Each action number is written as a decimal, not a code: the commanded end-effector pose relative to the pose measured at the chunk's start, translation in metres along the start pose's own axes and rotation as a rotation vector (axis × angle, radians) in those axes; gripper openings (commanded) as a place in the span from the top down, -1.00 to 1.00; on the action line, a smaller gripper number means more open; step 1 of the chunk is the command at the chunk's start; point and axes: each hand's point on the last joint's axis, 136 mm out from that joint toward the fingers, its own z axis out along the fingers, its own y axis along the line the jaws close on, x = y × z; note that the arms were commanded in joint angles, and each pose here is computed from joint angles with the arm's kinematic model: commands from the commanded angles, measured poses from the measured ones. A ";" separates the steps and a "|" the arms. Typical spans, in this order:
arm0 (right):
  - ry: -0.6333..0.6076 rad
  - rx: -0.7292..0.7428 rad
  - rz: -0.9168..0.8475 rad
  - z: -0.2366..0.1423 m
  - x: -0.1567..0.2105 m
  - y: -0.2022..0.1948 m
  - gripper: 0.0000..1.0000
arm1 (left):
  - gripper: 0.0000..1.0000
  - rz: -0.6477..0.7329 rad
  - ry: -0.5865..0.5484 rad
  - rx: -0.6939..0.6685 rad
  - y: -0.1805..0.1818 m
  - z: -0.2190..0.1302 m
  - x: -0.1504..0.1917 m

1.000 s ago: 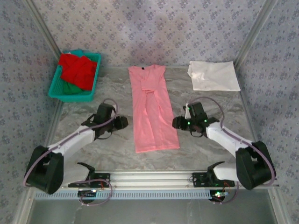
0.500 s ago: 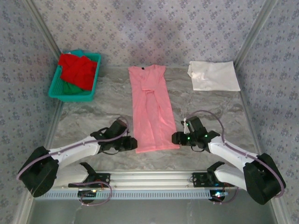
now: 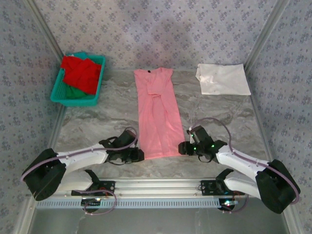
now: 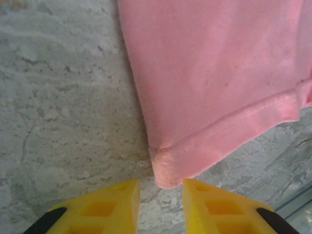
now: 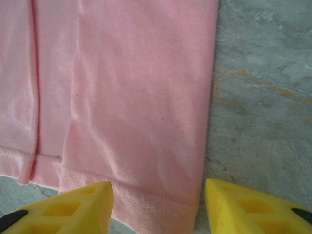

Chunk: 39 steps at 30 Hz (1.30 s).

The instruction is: Fold and stack the t-shirts

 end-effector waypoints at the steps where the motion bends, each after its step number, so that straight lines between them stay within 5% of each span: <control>1: -0.011 0.031 0.010 0.002 0.002 -0.006 -0.08 | 0.43 0.005 -0.013 -0.010 0.001 0.006 -0.002; 12: 0.035 0.035 0.041 0.008 0.032 -0.007 -0.06 | 0.56 0.037 -0.044 0.014 -0.011 0.020 -0.014; 24: 0.066 0.013 0.004 0.013 0.035 0.012 0.64 | 0.91 0.042 -0.111 -0.039 0.001 0.014 -0.021; 39: 0.050 -0.038 -0.037 0.002 0.034 0.031 1.00 | 1.00 0.026 -0.187 -0.111 0.029 -0.022 -0.012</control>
